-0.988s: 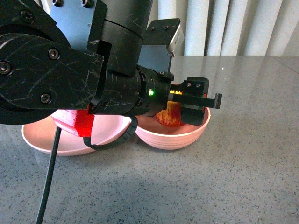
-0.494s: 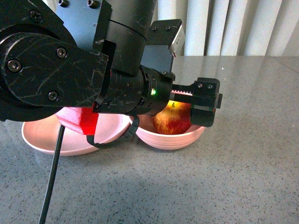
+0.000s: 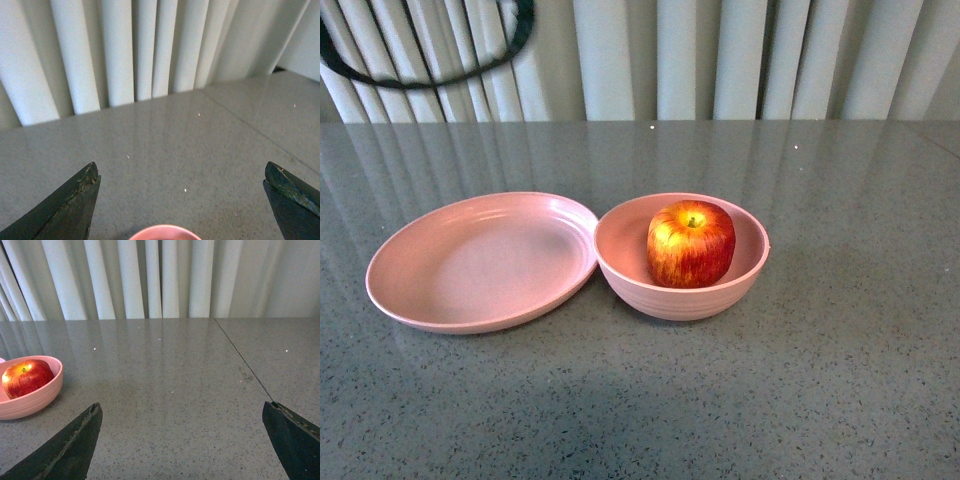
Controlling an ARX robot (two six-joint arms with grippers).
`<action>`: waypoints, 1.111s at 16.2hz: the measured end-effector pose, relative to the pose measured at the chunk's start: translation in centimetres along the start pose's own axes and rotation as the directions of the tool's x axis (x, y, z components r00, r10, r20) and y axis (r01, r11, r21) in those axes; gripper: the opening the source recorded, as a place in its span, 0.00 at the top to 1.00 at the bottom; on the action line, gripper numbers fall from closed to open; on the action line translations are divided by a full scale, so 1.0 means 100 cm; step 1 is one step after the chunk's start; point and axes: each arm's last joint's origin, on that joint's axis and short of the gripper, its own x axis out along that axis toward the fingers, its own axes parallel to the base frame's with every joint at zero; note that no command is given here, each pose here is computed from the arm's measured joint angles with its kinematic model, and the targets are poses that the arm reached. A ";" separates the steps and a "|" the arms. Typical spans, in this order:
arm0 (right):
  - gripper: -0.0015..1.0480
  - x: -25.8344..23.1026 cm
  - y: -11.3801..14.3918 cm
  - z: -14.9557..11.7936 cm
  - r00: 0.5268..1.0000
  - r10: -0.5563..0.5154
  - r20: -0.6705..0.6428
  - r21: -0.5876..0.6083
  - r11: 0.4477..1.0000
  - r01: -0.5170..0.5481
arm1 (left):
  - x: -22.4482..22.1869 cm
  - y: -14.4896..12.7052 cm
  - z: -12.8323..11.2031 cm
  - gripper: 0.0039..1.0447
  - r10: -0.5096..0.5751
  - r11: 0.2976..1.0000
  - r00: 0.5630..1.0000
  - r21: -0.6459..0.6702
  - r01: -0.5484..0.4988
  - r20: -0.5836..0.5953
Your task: Move apple from plate to bowl
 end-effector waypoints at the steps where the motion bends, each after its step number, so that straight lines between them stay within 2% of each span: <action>1: 0.06 0.000 0.000 0.000 1.000 0.000 0.000 0.000 1.000 0.000 | -0.022 0.007 0.015 0.06 0.024 1.000 0.998 -0.002 -0.024 0.063; 2: 0.06 0.000 0.000 0.000 1.000 0.000 0.000 0.000 1.000 0.000 | -0.045 0.017 0.026 0.06 0.091 0.996 0.989 -0.009 -0.090 0.115; 3: 0.06 0.000 0.000 0.000 1.000 0.000 0.000 0.000 1.000 0.000 | -0.073 0.029 0.029 0.14 0.272 0.962 0.954 -0.008 -0.273 0.123; 4: 0.06 0.000 0.000 0.000 1.000 0.000 0.000 0.000 1.000 0.000 | -0.104 0.047 0.015 0.26 0.426 0.903 0.897 -0.006 -0.429 0.119; 5: 0.06 0.000 0.000 0.000 1.000 0.000 0.000 0.000 1.000 0.000 | -0.134 0.065 -0.007 0.40 0.512 0.857 0.850 -0.008 -0.515 0.124; 6: 0.06 0.000 0.000 0.000 1.000 0.000 0.000 0.000 1.000 0.000 | -0.150 0.069 -0.020 0.52 0.529 0.846 0.837 -0.013 -0.533 0.140; 8: 0.06 0.000 0.000 0.000 1.000 0.000 0.000 0.000 1.000 0.000 | -0.166 0.069 -0.053 0.78 0.496 0.866 0.861 -0.002 -0.499 0.114; 10: 0.06 0.000 0.000 0.000 1.000 0.000 0.000 0.000 1.000 0.000 | -0.181 0.072 -0.073 1.00 0.506 0.861 0.856 -0.003 -0.509 0.112; 14: 0.06 0.000 0.000 0.000 1.000 0.000 0.000 0.000 1.000 0.000 | -0.202 0.072 -0.099 0.99 0.493 0.869 0.863 0.000 -0.496 0.109; 16: 0.06 0.000 0.000 0.000 1.000 0.000 0.000 0.000 1.000 0.000 | -0.215 0.078 -0.108 0.99 0.523 0.850 0.844 -0.004 -0.526 0.114; 18: 0.06 0.000 0.000 0.000 1.000 0.000 0.000 0.000 1.000 0.000 | -0.219 0.073 -0.116 0.99 0.499 0.865 0.860 0.001 -0.502 0.110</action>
